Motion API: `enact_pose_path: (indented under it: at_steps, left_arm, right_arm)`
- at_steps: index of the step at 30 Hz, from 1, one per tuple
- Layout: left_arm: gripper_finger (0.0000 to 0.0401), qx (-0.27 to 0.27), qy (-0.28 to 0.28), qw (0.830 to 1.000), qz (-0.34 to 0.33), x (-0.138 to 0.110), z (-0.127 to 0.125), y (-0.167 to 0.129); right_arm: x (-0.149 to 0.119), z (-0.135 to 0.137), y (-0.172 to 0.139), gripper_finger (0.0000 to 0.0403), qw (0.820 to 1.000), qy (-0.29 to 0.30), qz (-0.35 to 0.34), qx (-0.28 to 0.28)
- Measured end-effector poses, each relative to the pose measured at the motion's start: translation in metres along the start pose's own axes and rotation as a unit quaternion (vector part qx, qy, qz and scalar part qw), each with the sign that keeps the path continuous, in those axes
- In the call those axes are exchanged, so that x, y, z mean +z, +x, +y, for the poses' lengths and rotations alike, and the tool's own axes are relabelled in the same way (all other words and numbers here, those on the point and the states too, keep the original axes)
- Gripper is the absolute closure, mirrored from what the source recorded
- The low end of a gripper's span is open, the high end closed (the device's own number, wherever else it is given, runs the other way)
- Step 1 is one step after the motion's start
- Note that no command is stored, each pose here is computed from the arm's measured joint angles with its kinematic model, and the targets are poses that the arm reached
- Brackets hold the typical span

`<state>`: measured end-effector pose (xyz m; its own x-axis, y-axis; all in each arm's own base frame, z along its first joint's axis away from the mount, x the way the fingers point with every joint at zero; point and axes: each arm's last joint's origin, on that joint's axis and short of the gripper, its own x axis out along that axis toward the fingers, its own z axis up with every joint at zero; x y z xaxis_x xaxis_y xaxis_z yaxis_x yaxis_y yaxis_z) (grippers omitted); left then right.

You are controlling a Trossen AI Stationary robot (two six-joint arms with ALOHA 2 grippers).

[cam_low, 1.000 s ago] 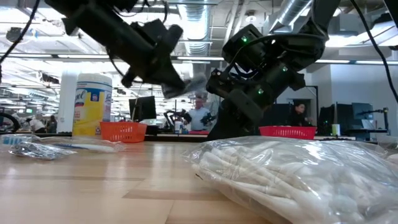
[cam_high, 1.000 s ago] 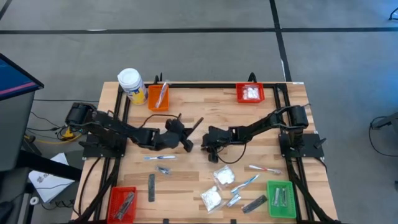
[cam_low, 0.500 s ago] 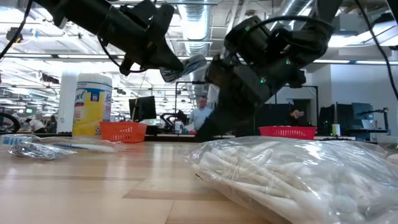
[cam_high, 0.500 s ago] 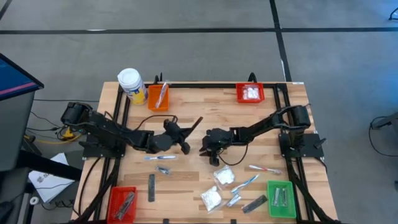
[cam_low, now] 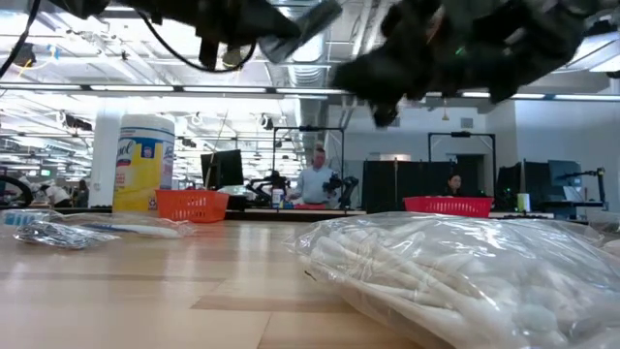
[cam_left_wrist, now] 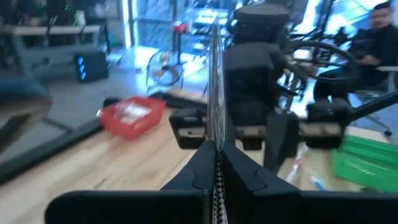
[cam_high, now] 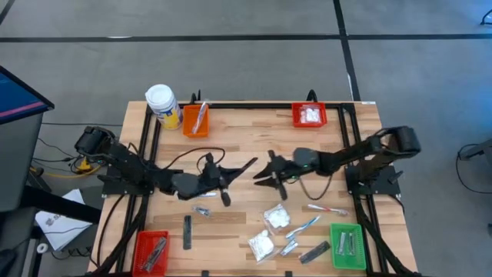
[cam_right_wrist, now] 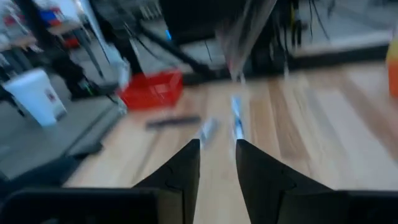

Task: Pick & Place Travel size toiletries
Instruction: Put the top comb into the bottom red bin

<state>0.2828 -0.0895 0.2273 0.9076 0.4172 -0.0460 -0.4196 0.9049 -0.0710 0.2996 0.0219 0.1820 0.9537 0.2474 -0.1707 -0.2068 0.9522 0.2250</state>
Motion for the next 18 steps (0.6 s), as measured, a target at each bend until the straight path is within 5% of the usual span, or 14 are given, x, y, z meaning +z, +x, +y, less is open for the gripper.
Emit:
enact_pose_path:
  at_steps: [18]
  left_arm:
    - [0.0396, -0.141, 0.006, 0.988, -0.069, 0.016, -0.019, -0.014]
  right_arm:
    - [0.037, 0.065, -0.064, 0.0305, 0.976, -0.122, -0.132, 0.121]
